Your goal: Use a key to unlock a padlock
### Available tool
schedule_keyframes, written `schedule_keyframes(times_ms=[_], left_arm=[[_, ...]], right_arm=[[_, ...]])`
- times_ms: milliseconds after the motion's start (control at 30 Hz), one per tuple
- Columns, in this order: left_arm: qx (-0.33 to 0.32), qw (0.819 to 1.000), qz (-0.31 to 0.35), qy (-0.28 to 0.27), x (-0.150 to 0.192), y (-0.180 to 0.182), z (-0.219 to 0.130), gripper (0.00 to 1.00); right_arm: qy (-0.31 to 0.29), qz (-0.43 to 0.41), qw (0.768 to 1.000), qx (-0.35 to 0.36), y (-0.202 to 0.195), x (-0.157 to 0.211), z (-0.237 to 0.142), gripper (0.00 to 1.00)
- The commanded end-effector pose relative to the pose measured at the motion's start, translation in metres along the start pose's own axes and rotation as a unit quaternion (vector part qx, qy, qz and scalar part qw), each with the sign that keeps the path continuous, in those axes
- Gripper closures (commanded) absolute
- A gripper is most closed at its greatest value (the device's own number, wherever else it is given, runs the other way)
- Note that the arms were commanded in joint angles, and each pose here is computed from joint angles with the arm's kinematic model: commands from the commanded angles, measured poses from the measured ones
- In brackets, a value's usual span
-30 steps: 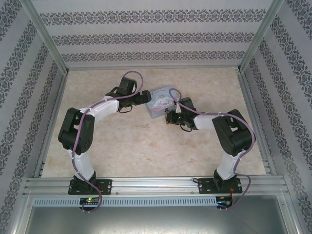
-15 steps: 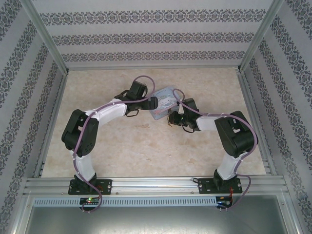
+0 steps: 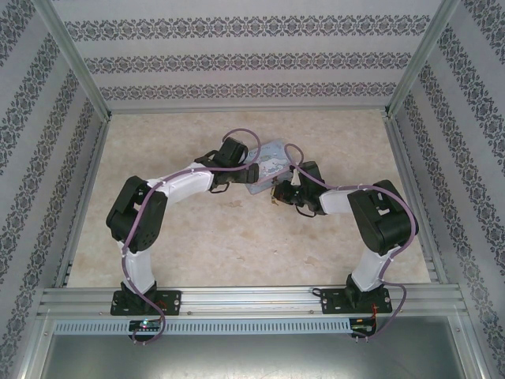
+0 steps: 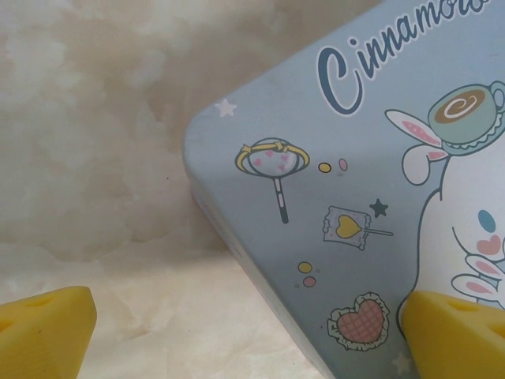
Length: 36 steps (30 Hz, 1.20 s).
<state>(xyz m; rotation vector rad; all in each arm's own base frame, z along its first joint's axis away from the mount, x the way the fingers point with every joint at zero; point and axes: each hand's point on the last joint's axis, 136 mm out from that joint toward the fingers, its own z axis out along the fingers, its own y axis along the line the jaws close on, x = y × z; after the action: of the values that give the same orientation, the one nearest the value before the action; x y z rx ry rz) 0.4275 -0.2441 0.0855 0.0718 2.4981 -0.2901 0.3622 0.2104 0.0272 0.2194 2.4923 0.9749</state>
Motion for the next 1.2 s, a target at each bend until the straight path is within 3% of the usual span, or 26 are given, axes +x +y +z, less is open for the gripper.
schedule_keyframes(times_ms=[0,367,1167], left_arm=[[-0.050,0.997,0.036,0.051,0.035,0.018,0.014,0.00],[-0.038,0.997,0.034,0.064,0.049,0.013,0.018,0.00],[-0.036,0.995,0.035,0.087,0.066,0.014,0.026,0.00]], right_arm=[[0.007,0.044,0.999,-0.002,-0.012,0.008,-0.001,1.00],[-0.015,0.100,0.992,-0.074,0.008,-0.004,0.007,1.00],[-0.042,0.105,0.991,-0.075,0.001,-0.043,-0.004,1.00]])
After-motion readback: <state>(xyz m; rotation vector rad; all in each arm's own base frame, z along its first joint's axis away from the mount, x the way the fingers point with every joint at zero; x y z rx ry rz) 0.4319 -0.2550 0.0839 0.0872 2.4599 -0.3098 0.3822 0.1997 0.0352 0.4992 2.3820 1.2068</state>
